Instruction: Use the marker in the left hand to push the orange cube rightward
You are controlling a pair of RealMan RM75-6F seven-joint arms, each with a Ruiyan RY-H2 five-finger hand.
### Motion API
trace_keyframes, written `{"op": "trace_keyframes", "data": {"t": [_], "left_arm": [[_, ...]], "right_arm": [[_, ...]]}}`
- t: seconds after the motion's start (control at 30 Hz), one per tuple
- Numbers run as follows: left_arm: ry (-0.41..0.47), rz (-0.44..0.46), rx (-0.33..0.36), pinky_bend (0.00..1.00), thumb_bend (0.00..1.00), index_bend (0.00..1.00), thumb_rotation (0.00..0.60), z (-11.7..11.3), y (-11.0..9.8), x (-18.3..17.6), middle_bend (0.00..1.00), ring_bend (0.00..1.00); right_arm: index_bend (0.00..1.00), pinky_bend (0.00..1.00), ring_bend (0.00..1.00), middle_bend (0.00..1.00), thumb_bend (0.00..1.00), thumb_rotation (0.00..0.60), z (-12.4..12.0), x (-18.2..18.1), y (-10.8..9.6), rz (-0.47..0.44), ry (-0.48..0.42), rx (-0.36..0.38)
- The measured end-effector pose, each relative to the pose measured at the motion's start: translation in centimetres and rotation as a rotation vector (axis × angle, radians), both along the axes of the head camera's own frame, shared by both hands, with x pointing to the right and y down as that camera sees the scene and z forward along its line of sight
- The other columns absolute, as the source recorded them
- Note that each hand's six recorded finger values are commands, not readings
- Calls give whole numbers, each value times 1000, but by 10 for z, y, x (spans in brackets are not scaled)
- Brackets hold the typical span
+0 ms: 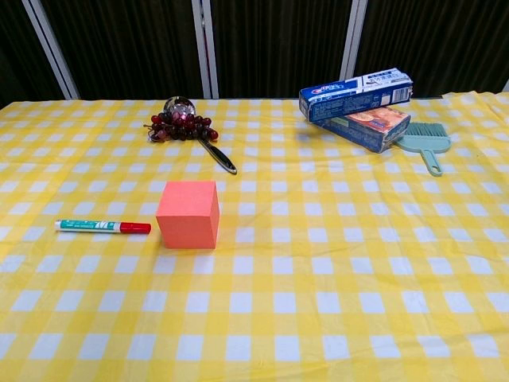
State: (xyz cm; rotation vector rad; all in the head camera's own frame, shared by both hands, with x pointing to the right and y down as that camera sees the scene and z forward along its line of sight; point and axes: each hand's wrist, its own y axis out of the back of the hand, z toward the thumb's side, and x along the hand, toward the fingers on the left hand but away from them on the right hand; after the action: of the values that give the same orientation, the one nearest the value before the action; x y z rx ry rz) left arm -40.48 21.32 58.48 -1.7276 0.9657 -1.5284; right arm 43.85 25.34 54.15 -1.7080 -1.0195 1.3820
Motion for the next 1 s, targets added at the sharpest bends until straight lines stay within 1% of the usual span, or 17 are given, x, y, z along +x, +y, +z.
{"op": "trace_keyframes", "data": {"t": [0.07,0.23,0.33,0.4,0.53,0.63,0.83,1.0], "left_arm": [[-6,10,-2,0,126,63,600,3,-4,1,0,0],[-13,23,-5,34,209,288,600,15,-22,8,0,0],[-16,24,-14,39,222,376,600,26,-36,14,2,0],[-24,30,-25,44,238,405,600,36,-46,19,7,0],[-54,59,-56,46,260,442,600,63,-65,36,15,0],[-71,71,-79,46,272,462,600,82,-74,48,21,0],[-87,89,-124,46,277,474,600,111,-79,72,22,0],[-99,99,-149,46,290,488,600,125,-77,83,22,0]], "right_arm": [[0,45,0,0,342,600,1,0,0,-1,1,-1],[0,45,0,0,342,600,-1,1,0,5,-4,1],[0,45,0,0,341,600,-1,1,0,7,-8,0],[0,45,0,0,342,600,0,0,-1,5,-10,-2],[0,45,0,0,342,600,0,1,-1,7,-11,-3],[0,45,0,0,341,600,-1,1,-2,12,-16,-1],[0,45,0,0,342,600,-1,2,-2,12,-20,-2],[0,45,0,0,341,600,-1,2,-3,15,-24,-1]]}}
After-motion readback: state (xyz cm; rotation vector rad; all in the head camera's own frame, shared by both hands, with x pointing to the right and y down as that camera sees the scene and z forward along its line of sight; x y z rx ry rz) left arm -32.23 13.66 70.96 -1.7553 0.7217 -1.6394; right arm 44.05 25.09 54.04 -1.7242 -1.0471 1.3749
